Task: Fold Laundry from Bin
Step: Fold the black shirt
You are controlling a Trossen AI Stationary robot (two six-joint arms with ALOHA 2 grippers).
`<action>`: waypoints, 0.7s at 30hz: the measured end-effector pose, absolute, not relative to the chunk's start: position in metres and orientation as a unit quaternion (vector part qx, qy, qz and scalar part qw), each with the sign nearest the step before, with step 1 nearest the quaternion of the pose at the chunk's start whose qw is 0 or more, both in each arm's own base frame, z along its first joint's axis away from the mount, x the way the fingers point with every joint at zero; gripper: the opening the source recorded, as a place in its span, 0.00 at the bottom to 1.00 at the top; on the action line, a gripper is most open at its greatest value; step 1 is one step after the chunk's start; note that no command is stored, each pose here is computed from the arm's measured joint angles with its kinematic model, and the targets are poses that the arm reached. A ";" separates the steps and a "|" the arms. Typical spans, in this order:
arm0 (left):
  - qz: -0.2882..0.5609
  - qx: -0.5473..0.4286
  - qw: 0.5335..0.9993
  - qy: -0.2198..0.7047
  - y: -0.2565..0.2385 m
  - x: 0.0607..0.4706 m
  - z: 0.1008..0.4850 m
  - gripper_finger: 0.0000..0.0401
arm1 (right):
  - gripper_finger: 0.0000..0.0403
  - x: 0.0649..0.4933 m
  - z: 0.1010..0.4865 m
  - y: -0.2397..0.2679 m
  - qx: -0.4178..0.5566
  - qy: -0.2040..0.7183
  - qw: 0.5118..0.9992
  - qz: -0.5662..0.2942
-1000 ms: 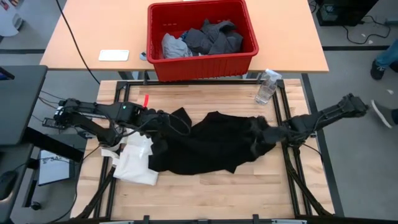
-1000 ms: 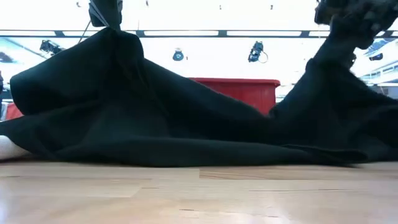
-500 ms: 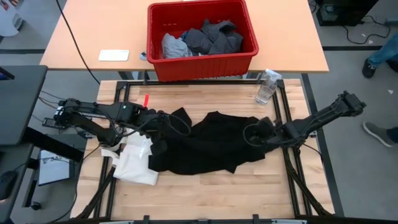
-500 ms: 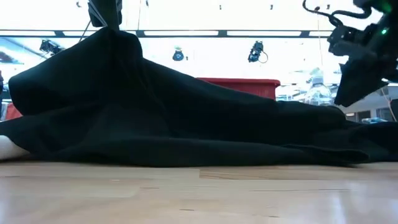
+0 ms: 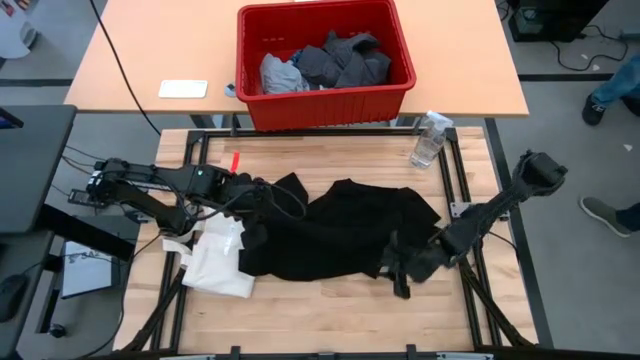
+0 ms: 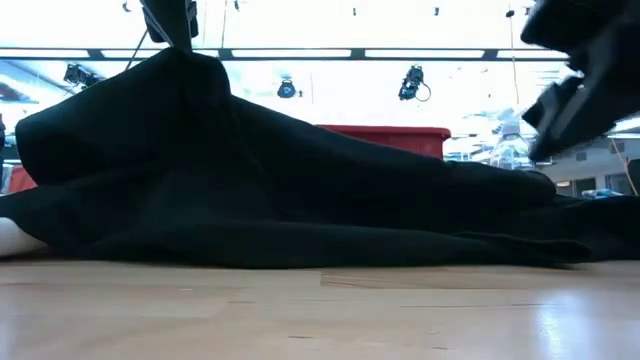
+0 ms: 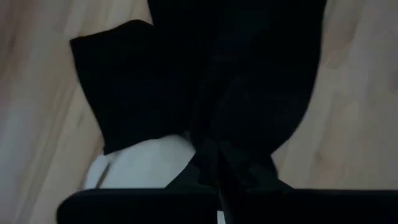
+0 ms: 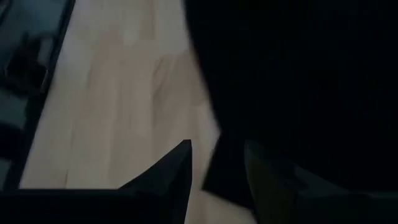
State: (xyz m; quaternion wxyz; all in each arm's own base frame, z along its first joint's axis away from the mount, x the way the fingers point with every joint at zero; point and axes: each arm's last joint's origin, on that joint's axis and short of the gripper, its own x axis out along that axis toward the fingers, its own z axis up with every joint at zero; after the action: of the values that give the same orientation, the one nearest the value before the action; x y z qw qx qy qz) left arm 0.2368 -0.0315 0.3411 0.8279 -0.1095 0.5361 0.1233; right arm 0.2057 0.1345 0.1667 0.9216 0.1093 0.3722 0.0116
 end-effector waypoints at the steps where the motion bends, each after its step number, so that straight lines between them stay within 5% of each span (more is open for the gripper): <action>1: 0.123 -0.106 0.828 0.537 -0.032 0.237 0.341 0.01 | 0.38 0.207 0.160 0.140 0.104 0.377 0.920 0.020; 21: 0.093 -0.073 0.819 0.562 -0.053 0.228 0.339 0.04 | 0.35 0.228 0.106 0.167 -0.004 0.443 0.896 -0.034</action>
State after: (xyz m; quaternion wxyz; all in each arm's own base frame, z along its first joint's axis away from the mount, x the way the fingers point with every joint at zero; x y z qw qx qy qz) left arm 0.2276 -0.0525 0.3393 0.8185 -0.0734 0.5621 0.0933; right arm 0.2277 0.1674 0.1062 0.8957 -0.0039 0.4434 -0.0337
